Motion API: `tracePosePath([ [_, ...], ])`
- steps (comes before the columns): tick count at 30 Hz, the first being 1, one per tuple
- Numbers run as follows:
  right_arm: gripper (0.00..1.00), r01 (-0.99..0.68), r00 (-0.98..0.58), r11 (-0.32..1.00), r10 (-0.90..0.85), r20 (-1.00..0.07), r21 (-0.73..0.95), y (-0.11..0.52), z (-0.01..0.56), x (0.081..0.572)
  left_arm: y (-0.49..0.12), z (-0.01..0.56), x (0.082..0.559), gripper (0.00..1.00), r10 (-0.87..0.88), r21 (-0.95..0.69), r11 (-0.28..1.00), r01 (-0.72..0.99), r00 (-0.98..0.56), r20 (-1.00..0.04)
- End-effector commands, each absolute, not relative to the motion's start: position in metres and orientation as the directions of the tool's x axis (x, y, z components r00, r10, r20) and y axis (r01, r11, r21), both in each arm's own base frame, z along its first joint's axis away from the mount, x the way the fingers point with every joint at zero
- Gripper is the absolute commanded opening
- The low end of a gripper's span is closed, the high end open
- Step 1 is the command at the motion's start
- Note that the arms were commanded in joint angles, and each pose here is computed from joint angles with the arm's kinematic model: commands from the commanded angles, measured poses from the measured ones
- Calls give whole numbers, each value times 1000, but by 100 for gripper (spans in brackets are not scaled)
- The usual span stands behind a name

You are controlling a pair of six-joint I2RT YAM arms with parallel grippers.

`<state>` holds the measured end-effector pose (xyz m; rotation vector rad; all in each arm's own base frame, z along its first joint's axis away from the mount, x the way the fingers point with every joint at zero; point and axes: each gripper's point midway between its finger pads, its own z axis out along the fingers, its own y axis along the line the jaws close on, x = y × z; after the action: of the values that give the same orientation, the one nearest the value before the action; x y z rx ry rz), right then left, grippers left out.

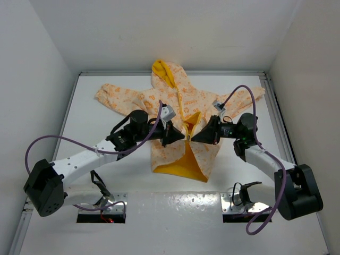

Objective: Zip up the jacket

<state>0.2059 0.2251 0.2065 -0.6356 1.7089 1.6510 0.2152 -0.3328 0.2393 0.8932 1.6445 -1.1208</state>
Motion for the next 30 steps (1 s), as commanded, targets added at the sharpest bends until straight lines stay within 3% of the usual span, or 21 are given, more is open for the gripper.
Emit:
tracePosePath([
  [1, 0, -822, -556, 69, 120, -823, 565, 226, 220, 207, -335, 260, 209, 0, 25, -218, 249, 943, -232, -973],
  [8, 0, -813, -568, 73, 115, -815, 577, 226, 216, 207, -333, 260, 196, 0, 59, -118, 171, 978, -130, -990],
  [13, 0, -814, -565, 76, 121, -816, 575, 226, 220, 209, -339, 252, 177, 0, 132, -12, 30, 999, -16, -991],
  [30, 0, -823, -558, 58, 112, -822, 566, 230, 222, 207, -345, 228, 157, 0, 231, -64, -97, 993, -40, -972],
])
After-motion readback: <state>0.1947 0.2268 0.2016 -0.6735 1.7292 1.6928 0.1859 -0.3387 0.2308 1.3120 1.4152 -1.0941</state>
